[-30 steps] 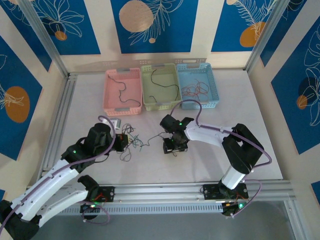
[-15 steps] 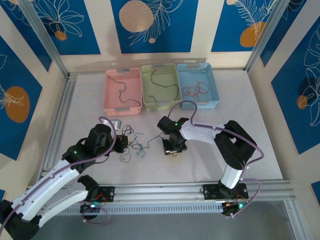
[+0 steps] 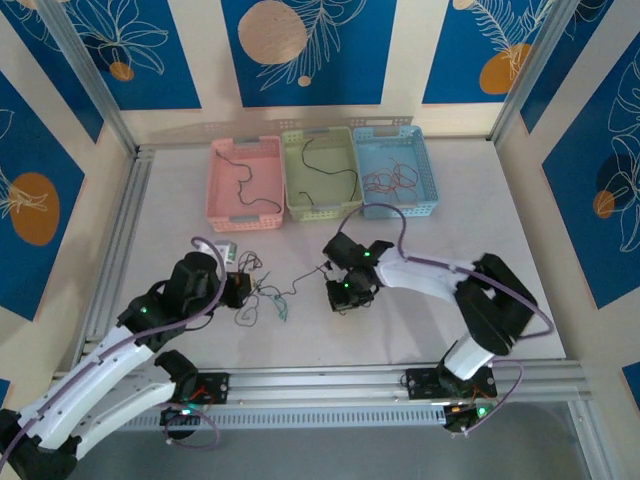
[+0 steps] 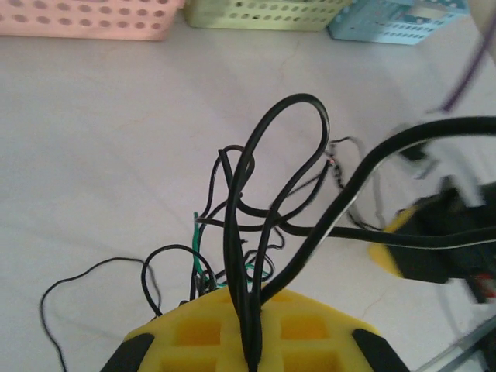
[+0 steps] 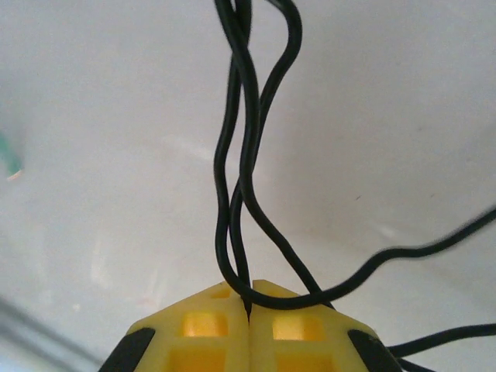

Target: Untangle the cables

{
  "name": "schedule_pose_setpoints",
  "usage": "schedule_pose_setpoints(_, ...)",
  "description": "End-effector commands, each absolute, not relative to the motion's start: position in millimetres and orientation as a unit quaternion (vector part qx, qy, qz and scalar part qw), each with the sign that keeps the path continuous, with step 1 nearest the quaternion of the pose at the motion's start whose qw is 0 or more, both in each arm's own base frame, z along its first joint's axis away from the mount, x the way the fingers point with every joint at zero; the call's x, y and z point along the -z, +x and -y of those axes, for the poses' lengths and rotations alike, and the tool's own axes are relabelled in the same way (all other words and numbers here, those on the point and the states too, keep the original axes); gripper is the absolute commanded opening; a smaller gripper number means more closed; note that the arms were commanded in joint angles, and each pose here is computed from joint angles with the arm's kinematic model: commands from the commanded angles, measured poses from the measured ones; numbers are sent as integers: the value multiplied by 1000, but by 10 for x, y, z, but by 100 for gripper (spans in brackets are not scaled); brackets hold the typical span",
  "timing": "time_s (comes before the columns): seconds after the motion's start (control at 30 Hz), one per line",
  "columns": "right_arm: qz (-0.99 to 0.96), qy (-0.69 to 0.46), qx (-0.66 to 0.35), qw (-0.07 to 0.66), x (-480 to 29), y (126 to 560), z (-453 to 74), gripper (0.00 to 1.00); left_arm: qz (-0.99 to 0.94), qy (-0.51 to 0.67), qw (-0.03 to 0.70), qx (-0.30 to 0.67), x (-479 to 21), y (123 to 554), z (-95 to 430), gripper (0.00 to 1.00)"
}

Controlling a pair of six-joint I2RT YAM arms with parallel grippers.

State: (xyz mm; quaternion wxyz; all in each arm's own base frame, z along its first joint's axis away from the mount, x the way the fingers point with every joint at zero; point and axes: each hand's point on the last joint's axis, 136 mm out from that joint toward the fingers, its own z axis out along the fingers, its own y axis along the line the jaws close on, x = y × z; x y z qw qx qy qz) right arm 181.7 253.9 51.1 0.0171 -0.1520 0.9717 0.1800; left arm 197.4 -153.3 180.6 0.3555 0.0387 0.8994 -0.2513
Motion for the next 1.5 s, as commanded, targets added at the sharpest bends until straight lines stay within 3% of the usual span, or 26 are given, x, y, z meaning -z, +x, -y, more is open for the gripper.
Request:
schedule_pose_setpoints(0.0, -953, -137, -268, 39, -797, 1903, -2429, 0, -898, 9, 392, 201, -2001, 1991, 1238, 0)
schedule_pose_setpoints(0.37, -869, 44, -481, 104, -1469, 2399, -1869, 0, -866, -68, 478, 128, -2628, 1787, 525, 0)
schedule_pose_setpoints(0.57, -821, 3, -567, 66, -1907, 2162, -2093, 0, -849, -83, 520, 47, -2993, 1674, 99, 0)
schedule_pose_setpoints(0.73, -881, -18, -465, 88, -1821, 2086, -2030, 0, -839, -83, 538, -5, -3187, 1626, -109, 0)
schedule_pose_setpoints(0.97, -969, 31, -197, 145, -1428, 2329, -1332, 0, -828, -97, 552, -35, -3280, 1519, -313, 0)
schedule_pose_setpoints(1.17, -977, 70, 59, 195, -1440, 2684, -516, 0, -826, -99, 554, -33, -3235, 1487, -339, 0)
schedule_pose_setpoints(1.4, -969, 84, 169, 157, -1410, 2873, -96, 0, -832, -97, 546, -35, -3074, 1508, -314, 0)
schedule_pose_setpoints(1.47, -980, 80, 97, 156, -1371, 2916, -321, 0, -834, -90, 544, -27, -3040, 1532, -261, 0)
